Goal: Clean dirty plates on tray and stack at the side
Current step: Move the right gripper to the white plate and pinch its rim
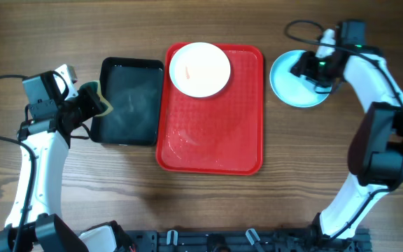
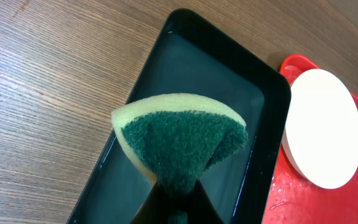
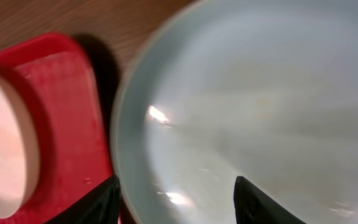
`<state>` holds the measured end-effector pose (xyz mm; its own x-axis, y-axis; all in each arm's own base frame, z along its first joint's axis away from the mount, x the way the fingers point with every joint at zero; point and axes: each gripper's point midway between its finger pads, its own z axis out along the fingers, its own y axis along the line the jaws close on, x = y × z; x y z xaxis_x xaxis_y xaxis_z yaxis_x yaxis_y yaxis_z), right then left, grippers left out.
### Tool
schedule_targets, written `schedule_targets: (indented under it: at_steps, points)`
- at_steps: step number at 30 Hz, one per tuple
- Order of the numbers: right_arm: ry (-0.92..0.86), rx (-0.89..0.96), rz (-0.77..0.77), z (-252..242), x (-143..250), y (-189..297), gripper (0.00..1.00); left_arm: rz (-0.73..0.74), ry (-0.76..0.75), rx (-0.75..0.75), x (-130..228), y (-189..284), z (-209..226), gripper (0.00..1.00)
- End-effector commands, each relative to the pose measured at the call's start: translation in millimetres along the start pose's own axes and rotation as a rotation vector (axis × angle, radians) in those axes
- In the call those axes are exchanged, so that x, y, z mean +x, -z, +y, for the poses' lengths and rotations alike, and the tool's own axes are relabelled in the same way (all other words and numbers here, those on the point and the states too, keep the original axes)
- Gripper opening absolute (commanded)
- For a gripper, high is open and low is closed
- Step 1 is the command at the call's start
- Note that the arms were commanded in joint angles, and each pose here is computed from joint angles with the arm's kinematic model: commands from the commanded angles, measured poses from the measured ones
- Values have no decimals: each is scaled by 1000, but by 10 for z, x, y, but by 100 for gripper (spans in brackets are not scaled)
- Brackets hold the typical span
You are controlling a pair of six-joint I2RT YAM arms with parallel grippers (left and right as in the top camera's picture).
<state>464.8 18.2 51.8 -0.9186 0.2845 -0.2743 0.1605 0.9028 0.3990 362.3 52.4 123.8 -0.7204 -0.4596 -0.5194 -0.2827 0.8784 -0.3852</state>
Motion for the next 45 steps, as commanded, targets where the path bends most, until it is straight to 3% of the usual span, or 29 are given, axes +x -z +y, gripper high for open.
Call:
schedule_targets:
  at_steps: [1,9,15,27,33,34,36,45]
  points:
    - [137,-79,-24,621,50,-43,59,-3,-29,15,10,7,-35,4]
    - [371,39,-185,1379,52,-270,62,-3,-28,15,11,7,-35,4]
    - [436,-8,-252,1751,54,-303,60,-3,-28,15,11,7,-35,4]
    - [443,-31,-249,1668,79,-992,59,-2,-28,15,12,7,-35,4]
    - [443,-52,-205,1621,192,-1186,45,-2,-28,15,13,7,-34,5]
    - [444,-55,-208,1630,186,-1184,36,-2,-28,15,13,7,-34,4]
    - [446,-61,-207,1639,189,-1183,7,-2,-28,15,13,7,-34,4]
    - [448,-59,-207,1724,154,-892,4,2,-27,14,21,7,-32,4]
